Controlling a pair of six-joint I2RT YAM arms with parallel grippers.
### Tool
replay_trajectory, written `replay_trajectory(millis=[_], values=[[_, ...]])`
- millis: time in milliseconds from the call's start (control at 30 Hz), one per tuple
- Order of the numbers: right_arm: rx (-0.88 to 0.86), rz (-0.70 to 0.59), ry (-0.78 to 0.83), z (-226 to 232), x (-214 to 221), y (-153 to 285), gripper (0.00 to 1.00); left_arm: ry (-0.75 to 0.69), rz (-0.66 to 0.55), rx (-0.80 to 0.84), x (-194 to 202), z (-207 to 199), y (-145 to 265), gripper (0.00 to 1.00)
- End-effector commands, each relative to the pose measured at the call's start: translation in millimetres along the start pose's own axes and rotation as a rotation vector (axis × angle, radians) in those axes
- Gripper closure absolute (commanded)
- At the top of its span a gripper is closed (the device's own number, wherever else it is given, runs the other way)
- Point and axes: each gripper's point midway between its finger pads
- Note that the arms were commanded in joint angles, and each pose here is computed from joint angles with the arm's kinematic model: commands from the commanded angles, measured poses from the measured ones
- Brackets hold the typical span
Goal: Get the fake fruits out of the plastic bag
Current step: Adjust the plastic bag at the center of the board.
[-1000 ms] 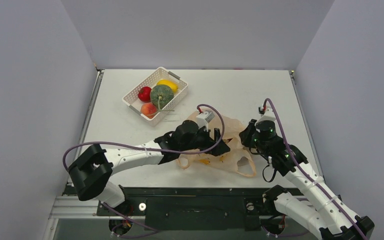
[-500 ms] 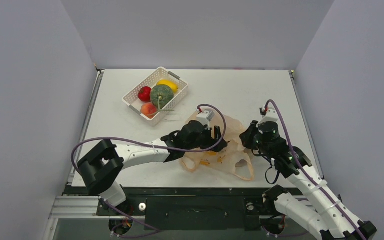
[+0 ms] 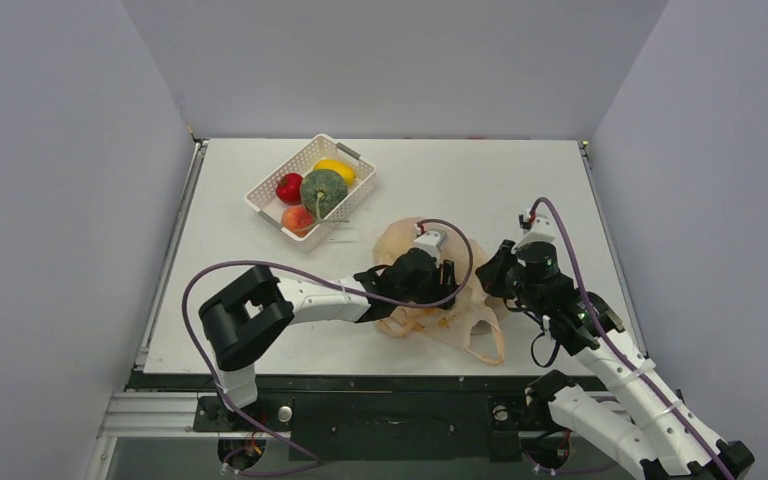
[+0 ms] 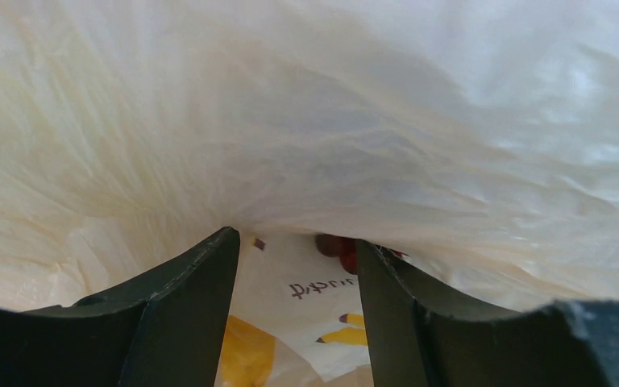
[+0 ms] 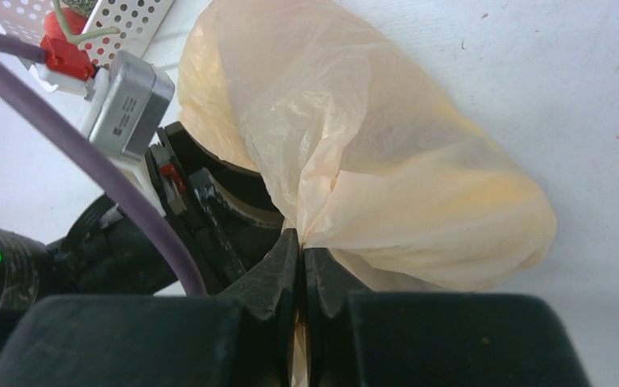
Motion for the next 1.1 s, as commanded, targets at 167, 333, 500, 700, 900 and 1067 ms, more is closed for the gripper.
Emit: replay_trajectory(millis=[167,333,500,700,900,1067], values=[[-0.052,-0.121,-0.001,24.1,-40.8,2.4,1.00,-0.019,-0.067,0.275,-3.9,-65.8,14.5,0.45],[0.185,-0.132,0.088,-25.2,-36.4,12.5,1.00,0.031,-0.064,0.198,-14.7,-33.8,18.0,0.40],[0.364,-0.169,0.103,-64.9,-34.6,30.3,1.00,-0.031,-0.092,0.235,-37.4,-33.2,58.3,0.30],[0.393,-0.171,0.105,-68.6,-35.7,26.9,1.00,-0.157,-0.016,0.237,-47.5,-39.2,116.2,0.22],[0.331,-0.148,0.109,-54.4,-35.8,19.5,1.00,-0.230,0.072,-0.052,-19.9,15.9,140.8,0.22],[0.300,-0.147,0.099,-50.4,-33.5,18.4,0.96,-0.245,0.039,-0.118,3.2,2.4,141.0,0.21]])
Point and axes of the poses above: each gripper's point midway between its finger pads, its own y axis back along the fingers, its own z axis along the line the jaws close on, x = y × z, and after that the axes turned 1 degree about -y, right-handed
